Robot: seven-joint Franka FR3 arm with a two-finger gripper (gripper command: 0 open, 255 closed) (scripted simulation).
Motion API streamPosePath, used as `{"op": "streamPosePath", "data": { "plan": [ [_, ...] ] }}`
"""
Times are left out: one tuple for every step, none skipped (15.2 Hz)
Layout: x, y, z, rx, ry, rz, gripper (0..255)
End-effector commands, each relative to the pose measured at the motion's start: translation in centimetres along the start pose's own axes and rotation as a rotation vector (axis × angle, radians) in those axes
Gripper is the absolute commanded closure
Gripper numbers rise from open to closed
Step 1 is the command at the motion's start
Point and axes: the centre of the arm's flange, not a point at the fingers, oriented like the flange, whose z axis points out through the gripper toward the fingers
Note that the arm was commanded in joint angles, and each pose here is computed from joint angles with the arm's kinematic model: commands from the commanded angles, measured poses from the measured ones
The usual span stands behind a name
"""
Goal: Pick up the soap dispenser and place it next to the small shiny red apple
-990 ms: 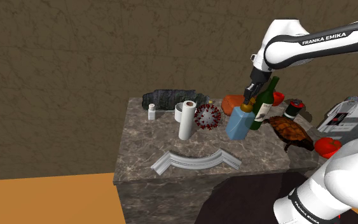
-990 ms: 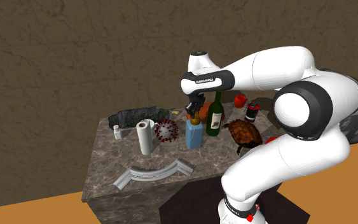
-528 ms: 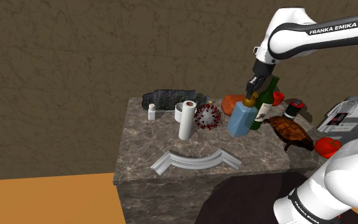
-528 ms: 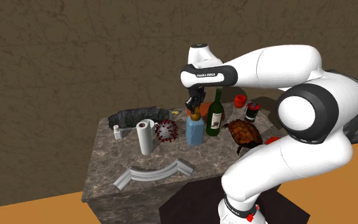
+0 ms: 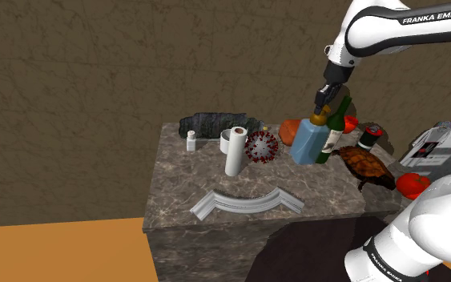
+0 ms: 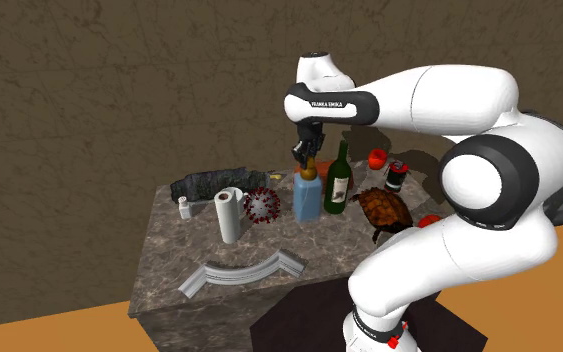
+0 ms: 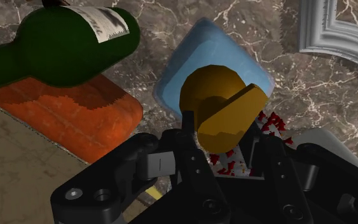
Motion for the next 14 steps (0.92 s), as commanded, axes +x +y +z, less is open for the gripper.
{"op": "streamPosePath", "data": {
  "plan": [
    [0.0, 0.1, -1.1, 0.000, 0.000, 0.000, 255],
    [0.0, 0.1, -1.6, 0.000, 0.000, 0.000, 255],
    [0.0, 0.1, -2.2, 0.000, 0.000, 0.000, 255],
    [0.0, 0.2, -2.7, 0.000, 0.000, 0.000, 255],
    [0.1, 0.2, -3.2, 0.000, 0.000, 0.000, 255],
    [0.1, 0.2, -3.8, 0.000, 0.000, 0.000, 255],
    [0.1, 0.2, -4.3, 0.000, 0.000, 0.000, 255],
    [0.1, 0.3, -4.8, 0.000, 0.000, 0.000, 255],
    [0.1, 0.3, -5.3, 0.000, 0.000, 0.000, 255],
    [0.1, 0.3, -5.9, 0.000, 0.000, 0.000, 255],
    [0.2, 0.3, -6.4, 0.000, 0.000, 0.000, 255],
    [0.2, 0.4, -6.9, 0.000, 0.000, 0.000, 255],
    [0.2, 0.4, -7.4, 0.000, 0.000, 0.000, 255],
    [0.2, 0.4, -8.0, 0.000, 0.000, 0.000, 255]
  ]
}}
